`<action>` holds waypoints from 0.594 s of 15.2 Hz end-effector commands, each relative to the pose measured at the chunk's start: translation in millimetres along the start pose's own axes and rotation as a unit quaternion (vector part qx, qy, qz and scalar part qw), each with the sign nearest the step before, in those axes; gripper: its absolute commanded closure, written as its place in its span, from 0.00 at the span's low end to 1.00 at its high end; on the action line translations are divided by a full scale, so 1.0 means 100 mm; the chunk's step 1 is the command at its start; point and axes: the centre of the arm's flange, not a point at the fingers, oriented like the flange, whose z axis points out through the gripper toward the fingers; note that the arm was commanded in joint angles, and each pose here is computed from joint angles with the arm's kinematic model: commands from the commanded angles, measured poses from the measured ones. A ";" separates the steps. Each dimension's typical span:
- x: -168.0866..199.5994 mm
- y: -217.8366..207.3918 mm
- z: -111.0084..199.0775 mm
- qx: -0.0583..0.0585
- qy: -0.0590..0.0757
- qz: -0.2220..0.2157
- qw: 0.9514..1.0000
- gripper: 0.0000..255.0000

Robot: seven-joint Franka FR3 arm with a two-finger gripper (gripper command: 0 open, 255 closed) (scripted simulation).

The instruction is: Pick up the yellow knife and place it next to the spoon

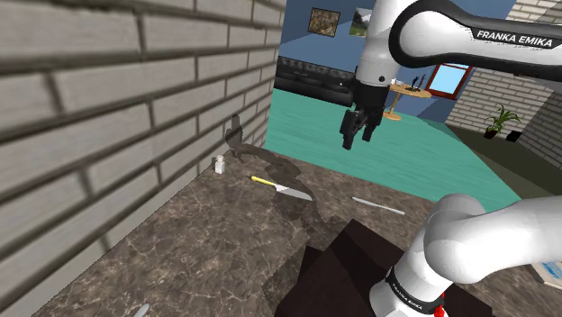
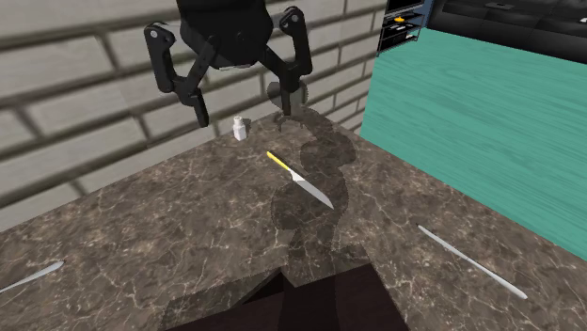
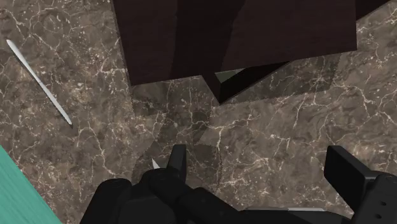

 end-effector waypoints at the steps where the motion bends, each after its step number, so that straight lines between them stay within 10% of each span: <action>1: 0.00 0.00 0.00 0.000 0.000 0.000 1.000 0.00; 9: 0.61 0.36 0.77 0.005 0.006 -0.053 0.999 0.00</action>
